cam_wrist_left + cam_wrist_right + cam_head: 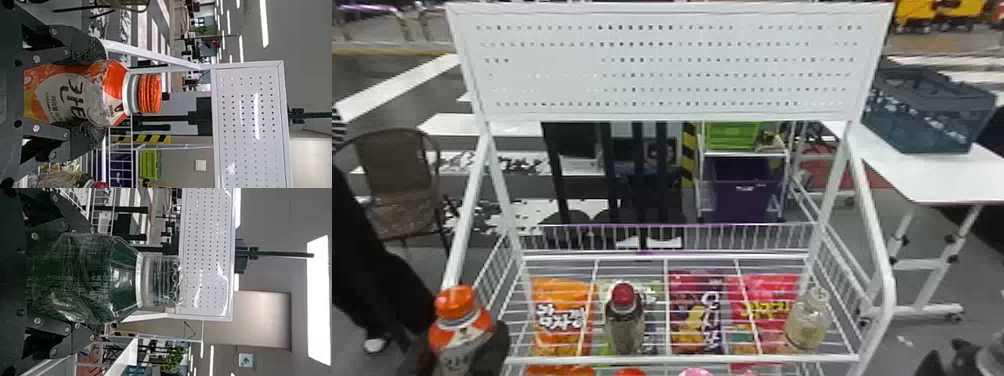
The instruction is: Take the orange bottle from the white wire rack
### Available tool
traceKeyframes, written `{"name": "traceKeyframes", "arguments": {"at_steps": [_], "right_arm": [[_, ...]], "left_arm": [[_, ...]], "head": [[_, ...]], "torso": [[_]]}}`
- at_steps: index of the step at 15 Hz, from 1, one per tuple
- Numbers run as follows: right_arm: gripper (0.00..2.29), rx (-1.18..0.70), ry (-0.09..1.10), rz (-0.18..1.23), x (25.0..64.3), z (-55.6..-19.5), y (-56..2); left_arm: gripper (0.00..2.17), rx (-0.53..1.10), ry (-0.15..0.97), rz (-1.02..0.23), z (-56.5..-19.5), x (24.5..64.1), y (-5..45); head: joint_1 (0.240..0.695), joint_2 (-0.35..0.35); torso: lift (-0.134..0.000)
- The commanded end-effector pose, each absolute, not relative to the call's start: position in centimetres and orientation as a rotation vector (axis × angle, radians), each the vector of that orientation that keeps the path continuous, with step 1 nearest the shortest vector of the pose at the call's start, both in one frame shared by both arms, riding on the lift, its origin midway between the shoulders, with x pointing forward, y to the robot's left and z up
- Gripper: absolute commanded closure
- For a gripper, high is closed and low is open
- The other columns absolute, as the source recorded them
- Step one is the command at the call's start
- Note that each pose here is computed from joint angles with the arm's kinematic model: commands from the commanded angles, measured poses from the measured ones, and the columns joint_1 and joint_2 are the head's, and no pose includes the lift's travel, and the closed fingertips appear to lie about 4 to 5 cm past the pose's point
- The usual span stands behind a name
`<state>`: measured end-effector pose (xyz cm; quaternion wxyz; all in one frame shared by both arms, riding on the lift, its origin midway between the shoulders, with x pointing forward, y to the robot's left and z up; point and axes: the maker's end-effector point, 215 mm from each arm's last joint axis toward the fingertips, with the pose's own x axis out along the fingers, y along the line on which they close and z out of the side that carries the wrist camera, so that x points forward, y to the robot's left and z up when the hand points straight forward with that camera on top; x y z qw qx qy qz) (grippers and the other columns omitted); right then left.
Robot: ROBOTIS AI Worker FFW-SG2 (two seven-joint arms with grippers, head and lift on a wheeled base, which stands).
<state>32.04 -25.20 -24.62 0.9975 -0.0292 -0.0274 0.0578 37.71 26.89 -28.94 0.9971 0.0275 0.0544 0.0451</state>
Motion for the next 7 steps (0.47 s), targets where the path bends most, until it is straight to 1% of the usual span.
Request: {"name": "traceKeyframes", "arguments": {"at_steps": [1,7], "right_arm": [[0.92,-0.058,-0.055,0.114,32.04,-24.6,-25.23],[0.92,-0.057,-0.058,0.116,32.02,-24.39,-25.17]], "left_arm": [[2.15,0.059,0.113,0.093,-29.13,37.7,27.1],[2.15,0.058,0.107,0.093,-28.85,37.8,27.06]], "head": [[0.499,0.0],[0.499,0.0]], "torso": [[0.0],[0.0]]}}
